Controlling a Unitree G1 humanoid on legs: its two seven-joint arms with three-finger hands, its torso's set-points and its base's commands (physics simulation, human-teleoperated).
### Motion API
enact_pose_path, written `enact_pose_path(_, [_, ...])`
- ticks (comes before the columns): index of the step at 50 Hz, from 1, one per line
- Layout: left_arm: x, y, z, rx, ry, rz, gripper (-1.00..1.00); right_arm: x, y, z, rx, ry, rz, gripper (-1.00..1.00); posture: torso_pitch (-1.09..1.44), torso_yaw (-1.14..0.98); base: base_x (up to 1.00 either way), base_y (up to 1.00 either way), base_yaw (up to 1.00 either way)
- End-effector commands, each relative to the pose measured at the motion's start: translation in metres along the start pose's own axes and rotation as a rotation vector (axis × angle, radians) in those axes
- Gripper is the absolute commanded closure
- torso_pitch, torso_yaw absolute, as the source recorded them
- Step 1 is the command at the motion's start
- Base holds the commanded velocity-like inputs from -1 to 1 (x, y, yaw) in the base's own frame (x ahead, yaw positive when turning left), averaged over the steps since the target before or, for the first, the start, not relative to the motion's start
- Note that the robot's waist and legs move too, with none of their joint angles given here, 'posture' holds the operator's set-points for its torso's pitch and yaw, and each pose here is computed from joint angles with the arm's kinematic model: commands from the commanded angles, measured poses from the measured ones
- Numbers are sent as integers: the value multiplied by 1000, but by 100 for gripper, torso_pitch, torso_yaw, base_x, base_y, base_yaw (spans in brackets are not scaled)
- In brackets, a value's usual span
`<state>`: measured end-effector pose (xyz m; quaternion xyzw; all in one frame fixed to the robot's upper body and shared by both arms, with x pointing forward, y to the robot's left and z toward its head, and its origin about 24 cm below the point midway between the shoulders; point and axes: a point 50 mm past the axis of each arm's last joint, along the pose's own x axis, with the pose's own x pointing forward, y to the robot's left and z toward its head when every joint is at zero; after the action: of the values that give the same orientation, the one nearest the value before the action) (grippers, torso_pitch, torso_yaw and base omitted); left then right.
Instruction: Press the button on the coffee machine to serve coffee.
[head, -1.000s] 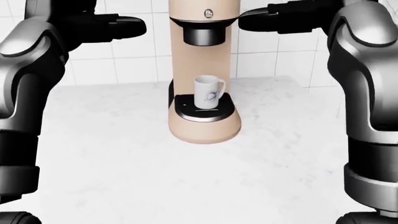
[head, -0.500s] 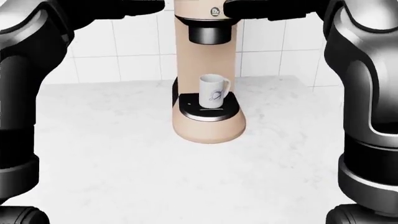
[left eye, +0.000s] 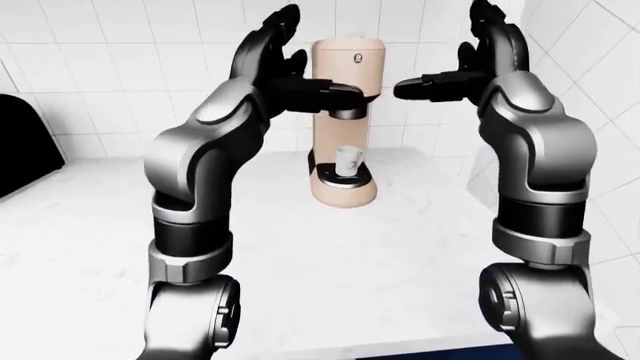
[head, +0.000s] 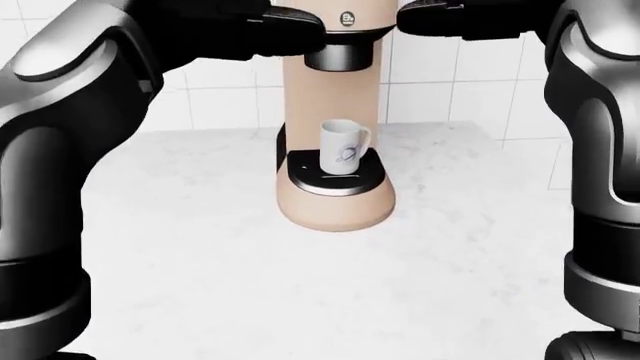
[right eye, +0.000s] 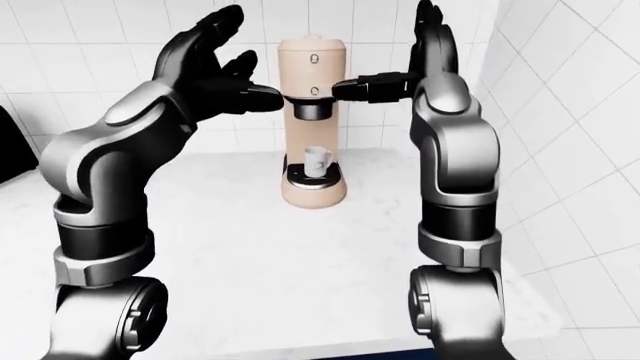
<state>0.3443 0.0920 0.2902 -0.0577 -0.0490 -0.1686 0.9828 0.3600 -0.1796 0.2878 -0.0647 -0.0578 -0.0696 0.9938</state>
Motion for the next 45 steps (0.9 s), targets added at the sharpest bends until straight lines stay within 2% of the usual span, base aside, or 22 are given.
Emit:
enact_pose_path(1, [-4,-8,17,8,-72,-21,-100,-1,-3,17,7,-85,-10,-100,-53,0,0,0,0])
enact_pose_path(21, [-27,-50,26,-22,-85,-142,-100,4,-11,3,12,-58,-41,-100,-53,0,0,0,0])
enact_pose_path(45, [-21,-61,-4,-7,-21,-168,-100,6,-15,-5,23,-44,-58,-100,-53,0,0,0,0])
